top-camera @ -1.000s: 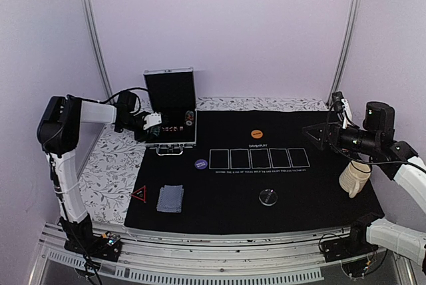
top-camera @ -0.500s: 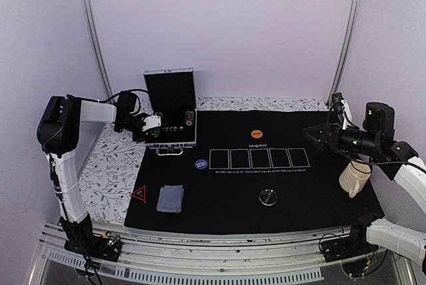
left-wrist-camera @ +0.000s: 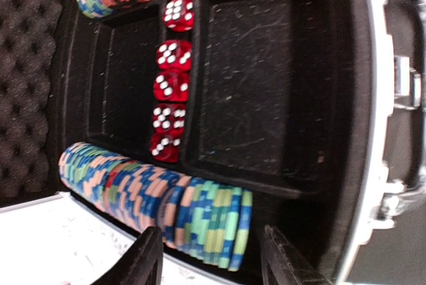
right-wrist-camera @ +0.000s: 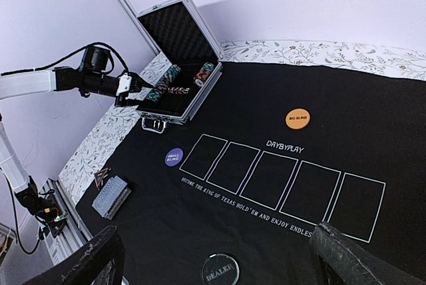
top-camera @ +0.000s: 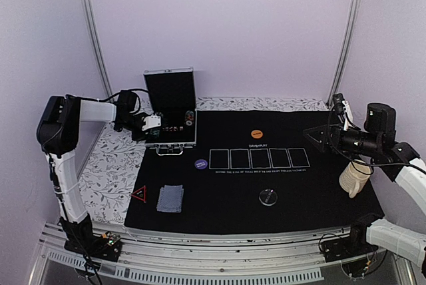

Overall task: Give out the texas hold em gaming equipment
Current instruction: Pick up the pile of poker chips from the chip case, then pass from the left arm to the right

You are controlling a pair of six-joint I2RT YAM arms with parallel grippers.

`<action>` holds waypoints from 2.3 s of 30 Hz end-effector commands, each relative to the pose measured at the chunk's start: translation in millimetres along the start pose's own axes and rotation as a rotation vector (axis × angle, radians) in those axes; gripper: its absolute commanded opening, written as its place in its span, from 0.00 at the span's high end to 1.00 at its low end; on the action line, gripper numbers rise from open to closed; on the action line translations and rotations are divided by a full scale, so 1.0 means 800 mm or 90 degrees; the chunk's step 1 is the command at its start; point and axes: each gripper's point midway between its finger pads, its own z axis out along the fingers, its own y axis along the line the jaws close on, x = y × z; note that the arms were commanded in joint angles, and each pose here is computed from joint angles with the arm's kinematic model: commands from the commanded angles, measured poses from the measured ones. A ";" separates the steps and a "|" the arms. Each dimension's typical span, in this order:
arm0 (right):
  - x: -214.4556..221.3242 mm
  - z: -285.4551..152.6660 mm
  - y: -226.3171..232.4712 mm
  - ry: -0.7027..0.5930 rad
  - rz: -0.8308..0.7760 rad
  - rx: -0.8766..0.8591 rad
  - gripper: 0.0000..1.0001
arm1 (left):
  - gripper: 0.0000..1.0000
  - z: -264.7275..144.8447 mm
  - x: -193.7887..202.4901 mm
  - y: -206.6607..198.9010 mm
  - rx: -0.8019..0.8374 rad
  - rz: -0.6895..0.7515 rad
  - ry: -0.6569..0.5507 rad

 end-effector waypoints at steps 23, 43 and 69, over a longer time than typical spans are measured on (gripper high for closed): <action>-0.001 -0.004 0.002 0.003 -0.006 0.001 0.01 | 0.47 0.017 -0.005 -0.025 0.087 -0.016 0.014; 0.001 -0.004 0.001 0.010 0.002 0.002 0.01 | 0.77 0.036 0.010 -0.014 0.067 -0.011 0.076; -0.022 -0.014 0.021 -0.017 -0.001 -0.031 0.01 | 1.00 -0.180 -0.145 0.144 -0.171 -0.153 -0.157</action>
